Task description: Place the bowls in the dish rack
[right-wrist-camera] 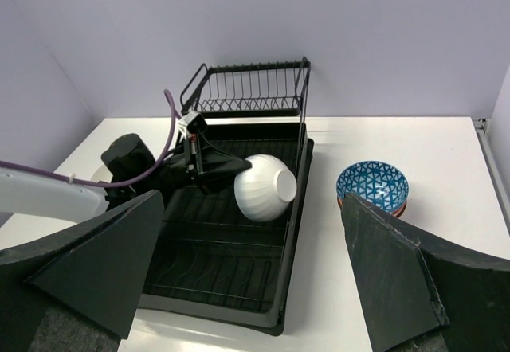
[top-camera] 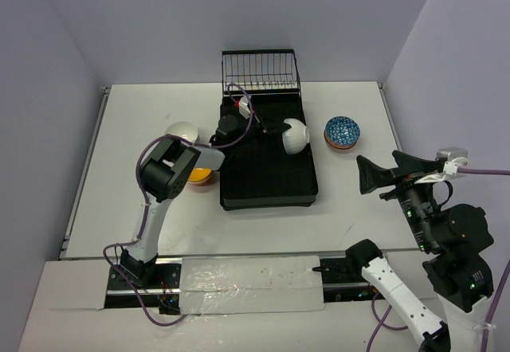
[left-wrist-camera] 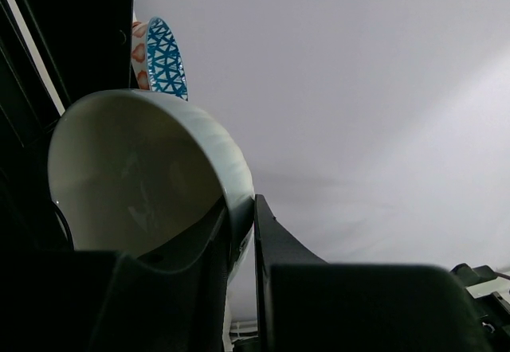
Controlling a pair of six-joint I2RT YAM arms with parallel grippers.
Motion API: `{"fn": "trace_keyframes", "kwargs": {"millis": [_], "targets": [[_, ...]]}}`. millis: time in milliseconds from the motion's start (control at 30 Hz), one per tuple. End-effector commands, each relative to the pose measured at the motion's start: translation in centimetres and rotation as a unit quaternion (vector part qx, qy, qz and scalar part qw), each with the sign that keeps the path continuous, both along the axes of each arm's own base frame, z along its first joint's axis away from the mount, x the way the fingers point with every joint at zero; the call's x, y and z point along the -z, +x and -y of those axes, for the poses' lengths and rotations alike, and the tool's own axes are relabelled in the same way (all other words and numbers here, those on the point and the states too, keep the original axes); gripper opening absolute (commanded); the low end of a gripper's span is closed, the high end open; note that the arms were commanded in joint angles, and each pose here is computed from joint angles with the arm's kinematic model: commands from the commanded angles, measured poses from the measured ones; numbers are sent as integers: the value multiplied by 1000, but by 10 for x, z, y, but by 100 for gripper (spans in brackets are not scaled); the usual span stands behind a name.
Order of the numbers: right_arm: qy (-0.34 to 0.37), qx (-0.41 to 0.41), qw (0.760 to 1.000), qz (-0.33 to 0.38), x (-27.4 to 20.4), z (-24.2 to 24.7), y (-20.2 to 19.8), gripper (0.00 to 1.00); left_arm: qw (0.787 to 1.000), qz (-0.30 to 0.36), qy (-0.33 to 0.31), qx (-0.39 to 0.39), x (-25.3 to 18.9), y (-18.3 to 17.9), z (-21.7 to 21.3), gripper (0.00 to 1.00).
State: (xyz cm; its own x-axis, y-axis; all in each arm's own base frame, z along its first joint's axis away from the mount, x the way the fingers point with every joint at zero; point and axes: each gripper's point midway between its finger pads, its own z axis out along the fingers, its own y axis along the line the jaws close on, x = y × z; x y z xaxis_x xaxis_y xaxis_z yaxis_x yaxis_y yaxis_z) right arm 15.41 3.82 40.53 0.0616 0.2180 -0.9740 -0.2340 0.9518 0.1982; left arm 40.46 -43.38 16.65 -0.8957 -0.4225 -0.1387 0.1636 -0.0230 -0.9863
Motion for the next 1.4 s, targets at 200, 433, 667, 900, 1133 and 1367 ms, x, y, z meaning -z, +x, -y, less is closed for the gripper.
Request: {"fn": "trace_keyframes", "kwargs": {"millis": [200, 433, 667, 900, 1133, 1367], "targets": [[7, -22, 1000, 7, -10, -9, 0, 100, 982, -77, 172, -11, 102, -18, -10, 14], [8, -22, 1000, 10, -9, -8, -1, 100, 978, -69, 197, -21, 100, -13, -19, 15], [11, -22, 1000, 10, -8, -7, -3, 100, 978, -58, 199, -22, 88, -11, -18, 35], [12, -22, 1000, 11, -7, -7, -4, 100, 979, -34, 199, -24, 61, -8, -14, 45], [12, -24, 1000, 13, -8, -7, -6, 100, 982, -27, 186, -31, 38, -11, -12, 45], [10, -23, 1000, 12, -8, -6, -6, 100, 984, -32, 173, -30, 25, -21, -4, 37]]}}
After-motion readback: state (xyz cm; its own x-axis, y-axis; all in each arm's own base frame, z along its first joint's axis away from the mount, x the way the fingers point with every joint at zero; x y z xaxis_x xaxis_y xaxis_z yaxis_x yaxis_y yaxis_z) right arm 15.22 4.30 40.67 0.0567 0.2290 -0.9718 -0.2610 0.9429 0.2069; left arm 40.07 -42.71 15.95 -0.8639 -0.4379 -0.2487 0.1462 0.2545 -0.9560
